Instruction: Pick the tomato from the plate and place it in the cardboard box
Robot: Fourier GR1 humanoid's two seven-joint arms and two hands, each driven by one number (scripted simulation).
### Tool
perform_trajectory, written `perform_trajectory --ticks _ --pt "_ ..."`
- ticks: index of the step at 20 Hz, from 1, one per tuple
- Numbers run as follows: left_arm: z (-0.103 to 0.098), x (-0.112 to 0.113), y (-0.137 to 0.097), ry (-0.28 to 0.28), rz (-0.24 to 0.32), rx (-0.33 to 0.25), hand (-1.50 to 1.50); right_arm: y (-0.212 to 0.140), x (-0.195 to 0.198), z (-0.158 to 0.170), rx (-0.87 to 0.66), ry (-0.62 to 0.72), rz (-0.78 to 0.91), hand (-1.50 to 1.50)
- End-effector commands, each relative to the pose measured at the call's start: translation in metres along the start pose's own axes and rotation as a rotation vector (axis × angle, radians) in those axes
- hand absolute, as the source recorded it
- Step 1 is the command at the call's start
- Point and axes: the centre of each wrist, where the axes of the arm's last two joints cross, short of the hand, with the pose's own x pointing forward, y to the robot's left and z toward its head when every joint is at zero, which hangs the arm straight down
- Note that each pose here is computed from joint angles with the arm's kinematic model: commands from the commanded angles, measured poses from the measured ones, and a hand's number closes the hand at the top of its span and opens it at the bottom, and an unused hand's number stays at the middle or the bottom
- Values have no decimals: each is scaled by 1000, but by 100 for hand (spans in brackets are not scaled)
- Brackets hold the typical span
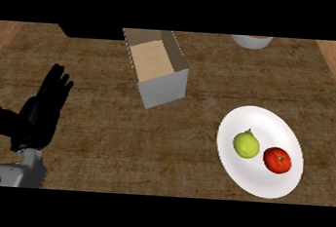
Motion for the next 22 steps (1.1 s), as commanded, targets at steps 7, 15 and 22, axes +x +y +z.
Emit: perform_trajectory --ticks 7,15,22 --pt "5 4 -10 -4 4 9 0 39 -2 -17 37 68 -27 -150" --pt "8 -3 -15 1 -4 -6 0 52 -12 -34 0 68 1 -150" --pt "2 7 -24 5 4 -8 0 73 5 -60 16 90 -22 -150"
